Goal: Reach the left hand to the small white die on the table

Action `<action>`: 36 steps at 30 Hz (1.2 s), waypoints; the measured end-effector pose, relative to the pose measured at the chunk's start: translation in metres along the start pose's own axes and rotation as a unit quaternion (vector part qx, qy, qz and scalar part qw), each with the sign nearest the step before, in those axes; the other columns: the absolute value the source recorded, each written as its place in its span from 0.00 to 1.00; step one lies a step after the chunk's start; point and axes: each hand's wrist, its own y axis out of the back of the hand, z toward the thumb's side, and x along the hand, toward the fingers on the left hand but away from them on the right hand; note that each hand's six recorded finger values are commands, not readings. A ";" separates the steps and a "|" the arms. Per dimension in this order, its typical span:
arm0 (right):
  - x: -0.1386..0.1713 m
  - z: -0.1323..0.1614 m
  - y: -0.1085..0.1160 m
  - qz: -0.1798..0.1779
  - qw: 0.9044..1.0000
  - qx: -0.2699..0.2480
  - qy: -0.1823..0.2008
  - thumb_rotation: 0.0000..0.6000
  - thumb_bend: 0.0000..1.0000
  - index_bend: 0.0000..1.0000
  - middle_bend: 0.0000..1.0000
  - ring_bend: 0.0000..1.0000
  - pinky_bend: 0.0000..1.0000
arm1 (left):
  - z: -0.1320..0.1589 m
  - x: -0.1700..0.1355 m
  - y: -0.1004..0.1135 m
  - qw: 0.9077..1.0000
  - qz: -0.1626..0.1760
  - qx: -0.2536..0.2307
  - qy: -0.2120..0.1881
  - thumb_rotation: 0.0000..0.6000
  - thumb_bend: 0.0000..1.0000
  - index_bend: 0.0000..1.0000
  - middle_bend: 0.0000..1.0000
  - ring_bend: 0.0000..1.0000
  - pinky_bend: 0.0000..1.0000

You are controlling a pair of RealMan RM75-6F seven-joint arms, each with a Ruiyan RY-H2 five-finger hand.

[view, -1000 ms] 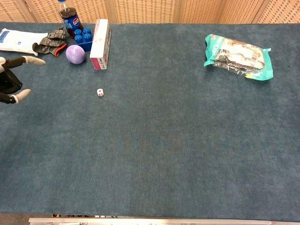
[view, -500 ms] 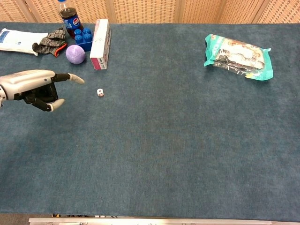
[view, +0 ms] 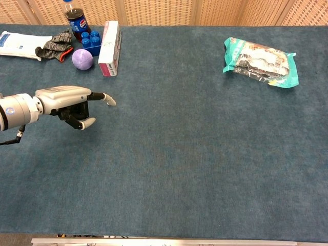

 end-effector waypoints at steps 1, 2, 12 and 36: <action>0.000 0.000 0.000 0.000 1.000 0.000 0.000 1.00 0.37 0.15 0.34 0.31 0.32 | 0.000 0.002 0.000 1.000 -0.001 0.003 0.001 1.00 0.52 0.15 0.98 0.99 1.00; 0.000 -0.001 0.000 -0.001 1.000 -0.001 0.000 1.00 0.37 0.15 0.34 0.31 0.32 | 0.000 0.004 -0.001 1.000 -0.003 0.005 0.002 1.00 0.52 0.15 0.98 0.99 1.00; 0.002 -0.004 0.000 -0.001 1.000 -0.003 -0.003 1.00 0.37 0.15 0.34 0.31 0.32 | -0.006 0.018 -0.008 1.000 -0.012 0.009 0.026 1.00 0.52 0.15 0.98 0.99 1.00; 0.005 -0.007 0.001 -0.003 1.000 -0.005 -0.006 1.00 0.37 0.15 0.34 0.31 0.32 | -0.034 0.021 0.000 0.997 -0.001 0.001 0.081 1.00 0.52 0.15 0.98 0.99 1.00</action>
